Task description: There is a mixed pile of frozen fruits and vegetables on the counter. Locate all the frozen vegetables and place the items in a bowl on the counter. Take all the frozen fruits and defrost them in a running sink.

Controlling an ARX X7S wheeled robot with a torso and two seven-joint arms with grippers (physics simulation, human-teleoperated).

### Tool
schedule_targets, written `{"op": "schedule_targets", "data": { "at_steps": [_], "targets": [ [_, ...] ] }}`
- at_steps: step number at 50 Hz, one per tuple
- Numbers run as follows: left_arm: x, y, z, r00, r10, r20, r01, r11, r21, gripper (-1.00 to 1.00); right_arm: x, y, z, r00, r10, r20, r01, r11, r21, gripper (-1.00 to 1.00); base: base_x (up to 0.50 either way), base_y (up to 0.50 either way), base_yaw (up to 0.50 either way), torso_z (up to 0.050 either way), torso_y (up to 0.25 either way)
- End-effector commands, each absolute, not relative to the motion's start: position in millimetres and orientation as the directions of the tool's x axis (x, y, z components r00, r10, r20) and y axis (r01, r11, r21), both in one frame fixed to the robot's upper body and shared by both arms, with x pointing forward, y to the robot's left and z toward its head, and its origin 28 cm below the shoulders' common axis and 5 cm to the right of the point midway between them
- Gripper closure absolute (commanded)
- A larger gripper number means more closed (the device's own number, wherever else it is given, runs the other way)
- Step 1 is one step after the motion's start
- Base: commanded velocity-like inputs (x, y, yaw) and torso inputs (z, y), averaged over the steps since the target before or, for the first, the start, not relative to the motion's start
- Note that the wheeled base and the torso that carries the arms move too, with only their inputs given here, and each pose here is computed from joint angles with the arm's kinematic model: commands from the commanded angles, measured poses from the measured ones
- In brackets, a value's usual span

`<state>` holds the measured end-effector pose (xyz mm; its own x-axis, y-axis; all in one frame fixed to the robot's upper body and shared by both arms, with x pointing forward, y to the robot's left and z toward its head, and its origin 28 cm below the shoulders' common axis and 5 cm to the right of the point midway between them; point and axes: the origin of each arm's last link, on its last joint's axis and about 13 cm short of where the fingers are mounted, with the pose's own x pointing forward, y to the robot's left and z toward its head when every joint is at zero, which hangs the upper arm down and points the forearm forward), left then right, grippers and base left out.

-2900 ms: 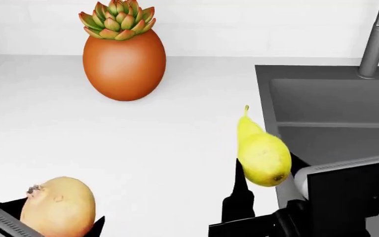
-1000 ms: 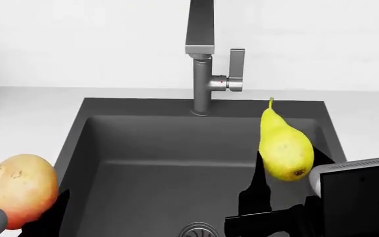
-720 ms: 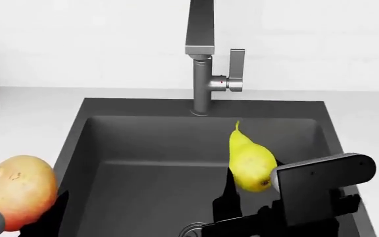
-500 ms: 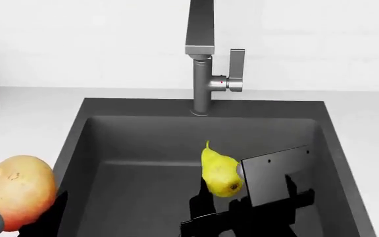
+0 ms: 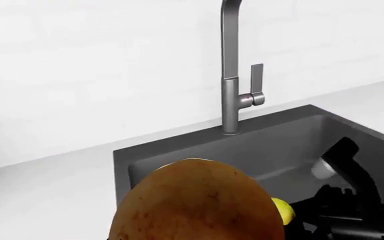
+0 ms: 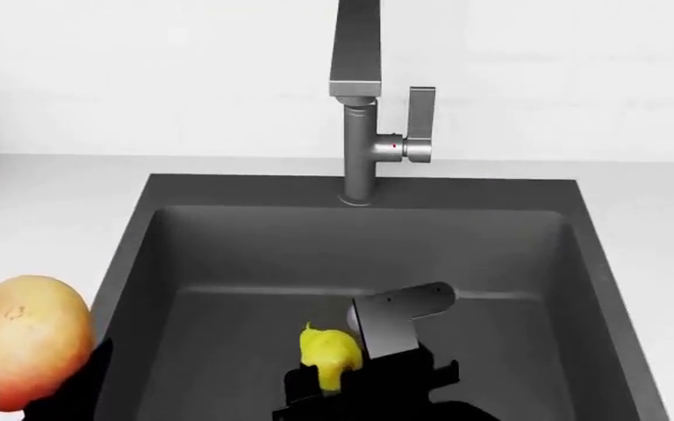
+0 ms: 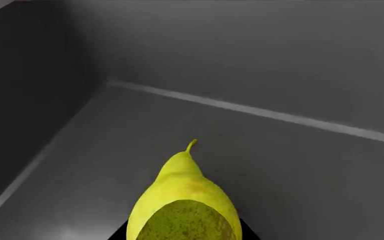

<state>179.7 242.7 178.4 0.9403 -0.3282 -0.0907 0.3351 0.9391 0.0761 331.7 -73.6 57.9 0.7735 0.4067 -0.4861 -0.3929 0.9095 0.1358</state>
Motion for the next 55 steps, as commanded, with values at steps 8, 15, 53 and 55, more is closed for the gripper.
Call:
{"op": "schedule_targets", "data": {
  "at_steps": [8, 15, 53, 55],
  "targets": [
    [181, 242, 180, 0.944, -0.32, -0.078, 0.325, 0.944, 0.062, 1.0, 339, -63, 36, 0.738, 0.426, -0.523, -0.445, 0.89, 0.098, 1.0, 0.0, 0.0, 0.0, 0.001, 0.0],
    [179, 243, 180, 0.943, -0.324, -0.078, 0.329, 0.942, 0.064, 1.0, 337, -67, 47, 0.788, 0.41, -0.459, -0.423, 0.903, 0.08, -1.0, 0.0, 0.0, 0.0, 0.0, 0.0],
    [180, 237, 173, 0.933, -0.346, -0.102, 0.353, 0.933, 0.065, 1.0, 211, -121, 198, 0.974, 0.216, -0.064, -0.216, 0.976, 0.005, -1.0, 0.0, 0.0, 0.0, 0.0, 0.001],
    [180, 236, 171, 0.93, -0.351, -0.106, 0.358, 0.931, 0.063, 1.0, 198, -126, 200, 0.983, 0.178, -0.039, -0.178, 0.984, -0.008, -1.0, 0.0, 0.0, 0.0, 0.0, 0.0]
  ]
}}
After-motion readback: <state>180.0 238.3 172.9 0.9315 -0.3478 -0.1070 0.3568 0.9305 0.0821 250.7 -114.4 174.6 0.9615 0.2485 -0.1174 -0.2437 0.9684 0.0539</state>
